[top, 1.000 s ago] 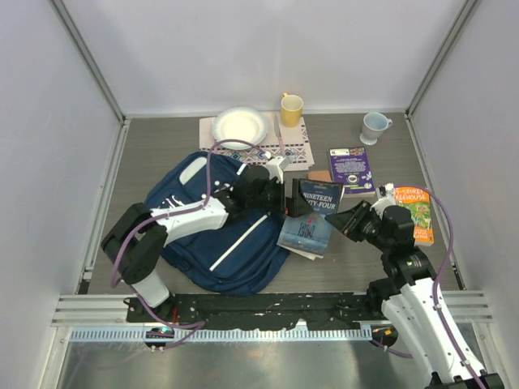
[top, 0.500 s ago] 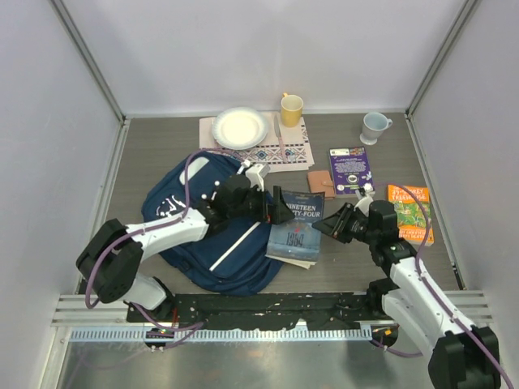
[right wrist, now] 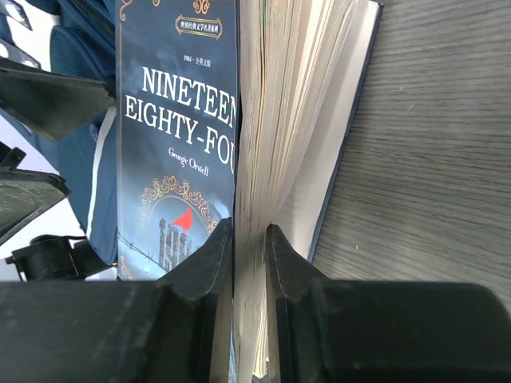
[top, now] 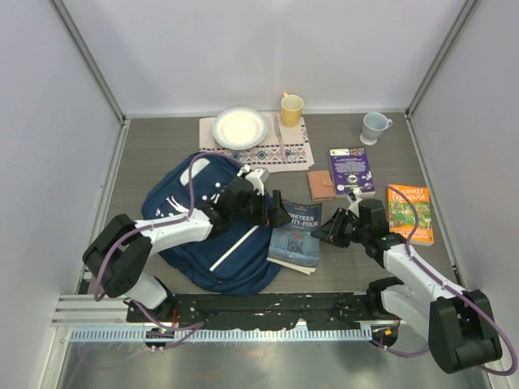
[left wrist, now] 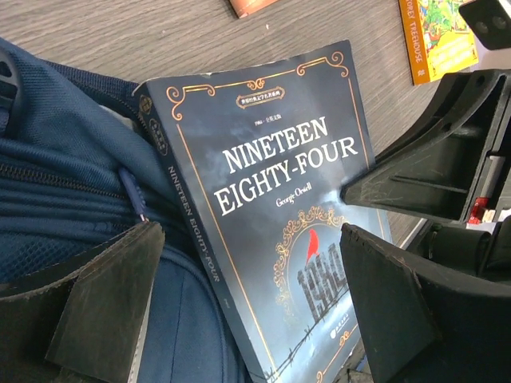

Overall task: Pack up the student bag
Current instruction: Pick up the book from the center of the board.

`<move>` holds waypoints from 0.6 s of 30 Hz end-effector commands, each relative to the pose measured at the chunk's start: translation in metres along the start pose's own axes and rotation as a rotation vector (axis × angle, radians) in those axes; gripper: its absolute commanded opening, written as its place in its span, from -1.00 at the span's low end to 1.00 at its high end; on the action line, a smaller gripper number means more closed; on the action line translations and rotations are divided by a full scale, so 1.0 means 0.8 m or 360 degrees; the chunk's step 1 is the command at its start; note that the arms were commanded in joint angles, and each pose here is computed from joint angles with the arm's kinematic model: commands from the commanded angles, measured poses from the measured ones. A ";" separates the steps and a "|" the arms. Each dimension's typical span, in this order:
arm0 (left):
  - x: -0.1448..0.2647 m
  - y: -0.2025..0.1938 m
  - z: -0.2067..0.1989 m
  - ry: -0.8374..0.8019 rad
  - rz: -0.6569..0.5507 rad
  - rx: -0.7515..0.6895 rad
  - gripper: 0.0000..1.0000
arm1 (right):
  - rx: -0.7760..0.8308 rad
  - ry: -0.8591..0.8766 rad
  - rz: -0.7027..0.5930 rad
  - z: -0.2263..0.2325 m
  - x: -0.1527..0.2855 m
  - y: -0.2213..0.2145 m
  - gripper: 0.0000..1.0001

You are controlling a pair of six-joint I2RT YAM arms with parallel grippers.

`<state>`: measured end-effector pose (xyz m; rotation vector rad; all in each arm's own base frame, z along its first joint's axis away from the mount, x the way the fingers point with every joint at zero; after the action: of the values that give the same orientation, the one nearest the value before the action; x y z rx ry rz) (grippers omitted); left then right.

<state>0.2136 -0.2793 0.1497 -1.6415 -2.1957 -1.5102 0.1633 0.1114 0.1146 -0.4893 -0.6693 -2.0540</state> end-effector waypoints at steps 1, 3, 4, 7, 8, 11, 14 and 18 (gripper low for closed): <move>-0.017 -0.004 0.000 -0.0039 0.0074 0.0016 0.99 | 0.0125 -0.0036 0.0016 -0.008 -0.010 -0.004 -0.99; -0.024 -0.009 0.002 -0.0059 0.0110 0.0042 0.99 | 0.0127 -0.0044 0.0023 -0.012 -0.013 -0.008 -0.98; -0.028 -0.010 0.001 -0.0075 0.0112 0.0046 0.99 | 0.0118 -0.0046 0.0025 -0.014 -0.014 -0.009 -0.98; -0.037 -0.015 0.002 -0.0091 0.0168 0.0072 0.99 | 0.0111 0.0031 -0.0015 -0.010 -0.015 -0.010 -0.99; -0.040 -0.015 0.002 -0.0099 0.0187 0.0079 0.99 | 0.0118 0.0043 -0.0023 -0.010 -0.015 -0.010 -0.98; -0.048 -0.023 0.006 -0.0090 0.0243 0.0111 0.99 | 0.0135 0.0060 -0.0049 -0.008 -0.014 -0.009 -0.98; -0.053 -0.029 0.009 -0.0093 0.0277 0.0147 1.00 | 0.0154 0.0083 -0.0052 -0.007 -0.014 -0.010 -0.99; -0.058 -0.033 0.009 -0.0103 0.0316 0.0171 0.99 | 0.0166 0.0100 -0.0079 -0.008 -0.015 -0.010 -0.98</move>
<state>0.2295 -0.3083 0.1261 -1.7708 -2.1573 -1.3852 0.1576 0.1128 0.0921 -0.4850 -0.7214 -2.0545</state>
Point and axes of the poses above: each gripper's point midway between its finger pads, its own x axis back along the fingers, its own z axis along the line the jaws close on, y = z × x, the point moved 8 cm from there along x, back along the fingers, and after that the axes turned 4 degrees about -x, right-handed, at the moved point
